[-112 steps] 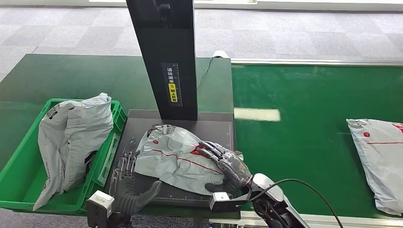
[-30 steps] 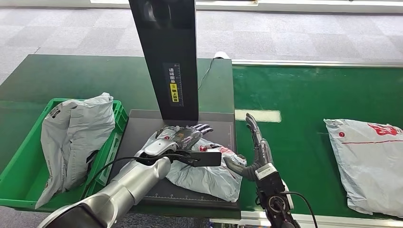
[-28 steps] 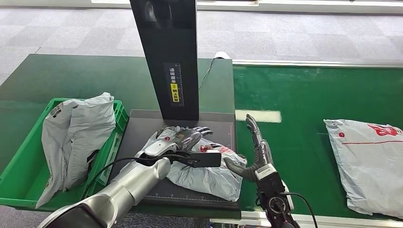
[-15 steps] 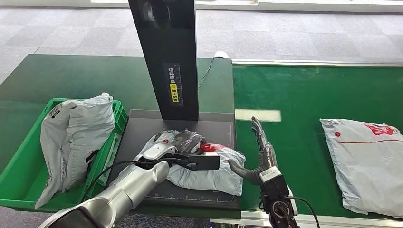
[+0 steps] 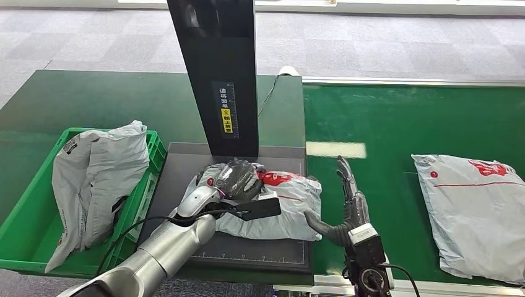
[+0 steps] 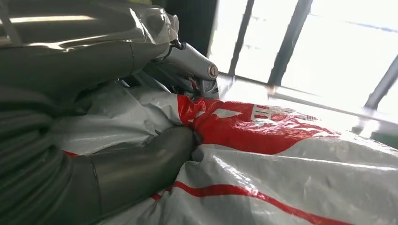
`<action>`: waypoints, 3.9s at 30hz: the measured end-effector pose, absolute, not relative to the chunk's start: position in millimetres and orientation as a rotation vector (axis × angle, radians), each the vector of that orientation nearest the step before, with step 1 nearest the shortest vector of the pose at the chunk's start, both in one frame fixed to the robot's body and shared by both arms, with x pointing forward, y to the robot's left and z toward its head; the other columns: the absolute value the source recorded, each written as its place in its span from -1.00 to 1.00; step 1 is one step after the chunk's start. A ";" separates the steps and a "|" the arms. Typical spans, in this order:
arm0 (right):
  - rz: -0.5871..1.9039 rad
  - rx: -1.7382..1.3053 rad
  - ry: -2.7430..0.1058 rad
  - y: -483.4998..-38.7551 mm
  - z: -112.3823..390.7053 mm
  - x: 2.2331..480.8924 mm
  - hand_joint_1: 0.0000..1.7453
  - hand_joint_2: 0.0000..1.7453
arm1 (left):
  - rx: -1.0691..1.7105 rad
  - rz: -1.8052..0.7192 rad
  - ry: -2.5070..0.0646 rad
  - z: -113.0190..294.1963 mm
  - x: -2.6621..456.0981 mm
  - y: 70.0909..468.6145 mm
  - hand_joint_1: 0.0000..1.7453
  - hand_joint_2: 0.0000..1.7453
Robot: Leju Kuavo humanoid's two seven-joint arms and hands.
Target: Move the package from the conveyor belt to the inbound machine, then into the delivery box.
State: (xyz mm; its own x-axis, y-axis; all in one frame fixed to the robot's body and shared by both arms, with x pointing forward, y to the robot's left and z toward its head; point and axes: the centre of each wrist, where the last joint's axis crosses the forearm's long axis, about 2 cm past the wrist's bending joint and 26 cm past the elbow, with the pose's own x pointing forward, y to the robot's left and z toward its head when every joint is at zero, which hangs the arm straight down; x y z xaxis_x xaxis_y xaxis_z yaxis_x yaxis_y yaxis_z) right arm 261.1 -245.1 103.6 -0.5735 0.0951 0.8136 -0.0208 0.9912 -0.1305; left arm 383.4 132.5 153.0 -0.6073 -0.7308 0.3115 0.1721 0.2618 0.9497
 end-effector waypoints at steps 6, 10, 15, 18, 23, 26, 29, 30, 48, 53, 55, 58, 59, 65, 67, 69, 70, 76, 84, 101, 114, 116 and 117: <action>0.116 -0.073 -2.189 -251.6 106.7 252.9 -1.00 1.00 | 0.657 -1.238 -1.985 169.4 372.4 149.8 1.00 1.00; 0.069 -0.107 -2.201 -257.9 106.7 245.2 -1.00 1.00 | 0.812 -1.052 -2.161 171.5 354.3 166.7 1.00 1.00; -0.004 -0.159 -2.232 -269.8 111.5 236.0 -1.00 1.00 | 1.001 -0.797 -2.324 182.5 330.4 192.5 1.00 1.00; -0.020 -0.175 -2.244 -274.0 114.6 233.7 -1.00 1.00 | 1.047 -0.733 -2.348 188.8 321.6 203.5 1.00 1.00; -0.030 -0.188 -2.255 -276.7 117.9 232.6 -1.00 1.00 | 1.080 -0.690 -2.365 195.1 314.1 212.1 1.00 1.00; -0.034 -0.190 -2.258 -277.0 118.7 232.1 -1.00 1.00 | 1.089 -0.678 -2.373 197.3 311.9 214.4 1.00 1.00; -0.037 -0.193 -2.260 -277.2 119.3 231.9 -1.00 1.00 | 1.095 -0.673 -2.376 198.3 310.5 216.0 1.00 1.00; -0.038 -0.193 -2.260 -277.2 119.4 231.9 -1.00 1.00 | 1.096 -0.671 -2.376 198.5 310.1 216.4 1.00 1.00; -0.061 -0.226 -2.275 -278.2 123.8 232.1 -1.00 1.00 | 1.354 -0.059 -2.514 232.6 278.5 301.4 1.00 1.00; -0.056 -0.204 -2.280 -272.5 125.1 232.8 -1.00 1.00 | 1.557 0.315 -2.486 260.1 247.1 347.5 1.00 1.00; -0.060 -0.201 -2.283 -270.4 126.1 233.9 -1.00 1.00 | 1.626 0.357 -2.463 264.2 238.5 357.9 1.00 1.00; -0.064 -0.200 -2.285 -269.0 126.9 234.7 -1.00 1.00 | 1.697 0.367 -2.434 266.8 232.3 365.7 1.00 1.00; -0.064 -0.199 -2.285 -268.7 126.9 234.7 -1.00 1.00 | 1.716 0.364 -2.424 267.2 231.7 367.1 1.00 1.00; -0.046 -0.208 -2.285 -267.8 127.3 233.8 -1.00 1.00 | 1.785 0.267 -2.213 257.5 244.1 373.6 1.00 1.00; -0.037 -0.222 -2.292 -269.2 129.2 232.7 -1.00 1.00 | 1.727 0.179 -1.988 248.2 260.1 377.0 1.00 1.00; -0.027 -0.227 -2.299 -272.2 131.9 232.4 -1.00 1.00 | 1.636 0.078 -1.761 239.1 281.1 382.6 1.00 1.00; -0.019 -0.226 -2.301 -273.8 133.3 232.9 -1.00 1.00 | 1.590 0.018 -1.671 234.5 292.2 385.4 1.00 1.00; 0.034 -0.230 -2.307 -276.4 140.6 240.9 -1.00 1.00 | 1.380 -0.252 -1.359 208.1 342.0 401.3 1.00 1.00; 0.029 -0.231 -2.316 -275.6 143.7 244.2 -1.00 1.00 | 1.297 -0.380 -1.181 177.0 349.2 422.9 1.00 1.00; 0.013 -0.210 -2.311 -268.3 146.3 254.0 -1.00 1.00 | 1.144 -0.604 -0.988 148.9 350.6 424.8 -1.00 1.00; -0.101 -0.188 -2.290 -267.5 141.8 238.0 -1.00 1.00 | 0.992 -0.064 -1.681 150.2 302.8 379.1 -1.00 1.00; -0.113 -0.185 -2.292 -267.8 141.6 236.6 -1.00 1.00 | 0.954 -0.028 -1.745 148.4 293.7 369.4 -1.00 1.00; -0.116 -0.185 -2.293 -267.9 141.7 236.1 -1.00 1.00 | 0.942 -0.019 -1.767 147.7 289.9 364.8 -1.00 1.00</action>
State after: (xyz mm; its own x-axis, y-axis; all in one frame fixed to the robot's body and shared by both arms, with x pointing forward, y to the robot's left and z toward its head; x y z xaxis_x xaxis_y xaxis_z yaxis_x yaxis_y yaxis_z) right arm 236.1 -267.9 141.7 -0.6579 0.0958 0.7470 0.1707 0.9850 0.0241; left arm 289.9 364.8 147.7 -0.1046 -0.5973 0.7952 -0.5800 0.6861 0.4391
